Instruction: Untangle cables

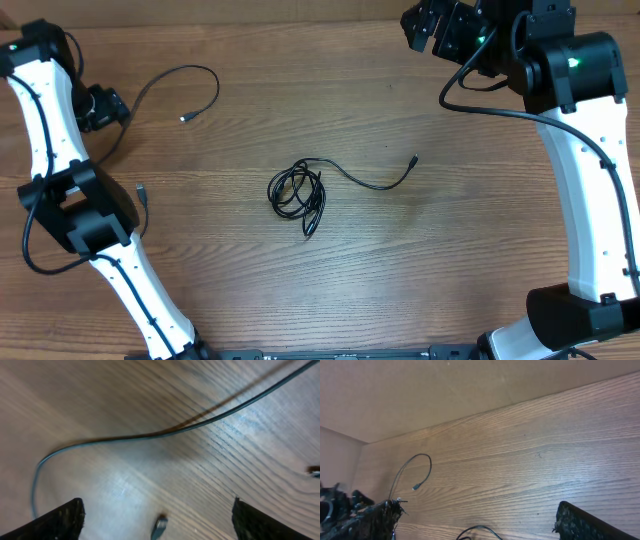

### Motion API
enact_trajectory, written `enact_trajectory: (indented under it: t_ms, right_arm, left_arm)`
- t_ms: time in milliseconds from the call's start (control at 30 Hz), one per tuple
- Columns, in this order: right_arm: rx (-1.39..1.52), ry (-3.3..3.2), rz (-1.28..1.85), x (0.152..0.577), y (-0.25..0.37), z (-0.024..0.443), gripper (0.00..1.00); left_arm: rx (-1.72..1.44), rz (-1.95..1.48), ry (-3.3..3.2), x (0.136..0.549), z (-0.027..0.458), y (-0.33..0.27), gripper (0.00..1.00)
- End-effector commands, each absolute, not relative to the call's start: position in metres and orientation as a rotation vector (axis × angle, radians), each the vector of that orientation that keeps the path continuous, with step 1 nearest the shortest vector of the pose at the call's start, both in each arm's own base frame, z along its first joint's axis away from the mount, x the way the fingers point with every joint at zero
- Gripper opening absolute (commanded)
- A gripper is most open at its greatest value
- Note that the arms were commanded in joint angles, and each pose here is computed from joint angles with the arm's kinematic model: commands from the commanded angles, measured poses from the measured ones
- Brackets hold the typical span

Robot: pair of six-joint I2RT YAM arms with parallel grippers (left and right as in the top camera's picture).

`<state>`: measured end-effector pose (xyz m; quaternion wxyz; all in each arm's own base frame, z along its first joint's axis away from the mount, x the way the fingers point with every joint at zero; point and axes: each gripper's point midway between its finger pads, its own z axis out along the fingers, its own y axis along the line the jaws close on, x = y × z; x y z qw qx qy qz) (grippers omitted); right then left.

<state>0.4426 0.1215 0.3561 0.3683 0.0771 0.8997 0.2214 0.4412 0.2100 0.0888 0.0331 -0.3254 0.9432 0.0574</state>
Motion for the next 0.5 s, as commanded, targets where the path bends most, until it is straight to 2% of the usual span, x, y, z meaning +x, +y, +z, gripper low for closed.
enact_trajectory:
  t_ms: [0, 267, 400, 467]
  right_arm:
    - [0.155, 2.288, 0.568, 0.441, 0.124, 0.364, 1.0]
    - [0.156, 2.293, 0.567, 0.44, 0.124, 0.363, 1.0]
    - [0.155, 2.305, 0.563, 0.442, 0.124, 0.358, 1.0]
    - [0.157, 2.315, 0.561, 0.445, 0.125, 0.353, 1.0]
  left_arm:
    - [-0.807, 0.061, 2.98, 0.452, 0.066, 0.2, 0.92]
    - [-0.677, 0.07, 2.871, 0.491, 0.053, 0.213, 1.0]
    - [-0.469, -0.051, 2.819, 0.514, 0.058, 0.201, 0.85]
    - [-0.404, -0.108, 2.806, 0.52, 0.056, 0.195, 0.84]
